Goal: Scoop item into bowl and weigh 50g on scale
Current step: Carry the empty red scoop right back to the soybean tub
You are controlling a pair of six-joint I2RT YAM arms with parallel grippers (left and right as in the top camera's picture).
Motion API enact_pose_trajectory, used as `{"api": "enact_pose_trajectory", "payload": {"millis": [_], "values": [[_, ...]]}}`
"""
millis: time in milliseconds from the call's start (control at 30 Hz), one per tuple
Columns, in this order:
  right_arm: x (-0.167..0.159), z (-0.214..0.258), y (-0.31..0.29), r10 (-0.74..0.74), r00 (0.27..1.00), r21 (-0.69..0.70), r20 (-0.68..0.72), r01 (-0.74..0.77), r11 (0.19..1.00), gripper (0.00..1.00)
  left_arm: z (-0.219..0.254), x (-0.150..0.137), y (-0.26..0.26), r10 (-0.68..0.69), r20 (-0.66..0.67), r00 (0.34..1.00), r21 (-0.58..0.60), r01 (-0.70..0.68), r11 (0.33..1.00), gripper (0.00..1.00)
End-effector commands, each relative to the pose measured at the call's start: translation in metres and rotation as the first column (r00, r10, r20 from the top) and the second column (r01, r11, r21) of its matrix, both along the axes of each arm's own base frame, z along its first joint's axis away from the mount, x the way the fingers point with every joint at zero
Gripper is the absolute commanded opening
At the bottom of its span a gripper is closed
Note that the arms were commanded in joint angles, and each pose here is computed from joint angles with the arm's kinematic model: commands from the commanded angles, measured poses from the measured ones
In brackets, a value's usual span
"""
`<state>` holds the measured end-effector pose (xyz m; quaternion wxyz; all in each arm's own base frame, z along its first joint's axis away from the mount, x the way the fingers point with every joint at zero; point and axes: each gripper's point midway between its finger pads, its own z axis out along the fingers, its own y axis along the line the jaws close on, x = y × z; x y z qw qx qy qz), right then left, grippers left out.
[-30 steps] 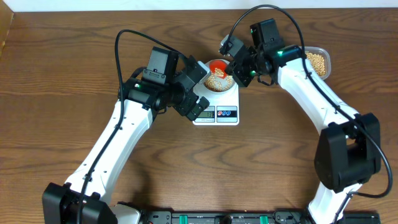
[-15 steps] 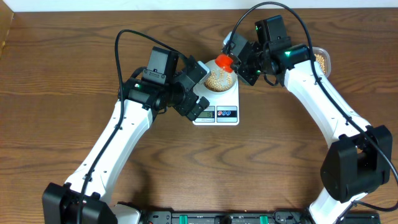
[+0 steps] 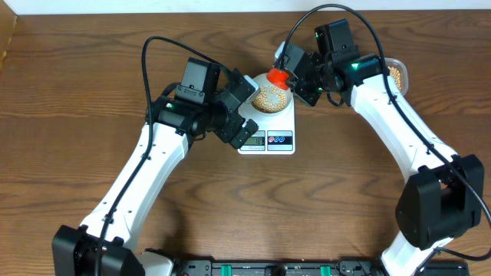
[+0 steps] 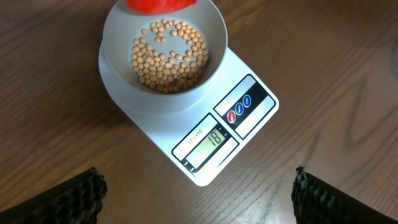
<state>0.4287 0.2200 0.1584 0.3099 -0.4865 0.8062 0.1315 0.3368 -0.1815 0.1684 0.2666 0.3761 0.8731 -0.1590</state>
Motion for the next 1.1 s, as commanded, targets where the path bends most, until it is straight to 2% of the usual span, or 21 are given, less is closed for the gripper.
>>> {"api": "enact_pose_trajectory", "payload": {"millis": [0, 167, 367, 600, 900, 1067], "values": [[-0.013, 0.034, 0.016, 0.074, 0.996, 0.094, 0.049, -0.079, 0.992, 0.01, 0.000, -0.001, -0.002, 0.002, -0.015, 1.000, -0.016, -0.003, 1.000, 0.98], [-0.012, 0.062, 0.015, 0.015, 0.996, 0.145, 0.088, -0.027, 0.989, 0.01, 0.000, -0.001, -0.002, 0.002, -0.015, 1.000, -0.016, -0.003, 1.000, 0.98], [0.011, 0.088, -0.016, -0.239, 0.960, 0.134, 0.148, 0.220, 0.966, 0.01, 0.000, -0.001, -0.002, 0.002, -0.015, 1.000, -0.016, -0.003, 1.000, 0.98], [0.034, 0.091, -0.071, -0.516, 0.826, 0.052, 0.227, 0.518, 0.854, 0.01, 0.000, -0.001, -0.002, 0.002, -0.015, 1.000, -0.016, -0.003, 1.000, 0.98], [0.047, 0.095, -0.132, -0.690, 0.662, 0.024, 0.292, 0.716, 0.697, 0.01, 0.000, -0.001, -0.002, 0.003, -0.015, 1.000, -0.016, -0.003, 1.000, 0.98], [0.051, 0.092, -0.171, -0.769, 0.583, 0.040, 0.262, 0.789, 0.613, 0.01, 0.000, -0.001, -0.002, 0.002, -0.015, 1.000, -0.016, -0.003, 1.000, 0.98]]}}
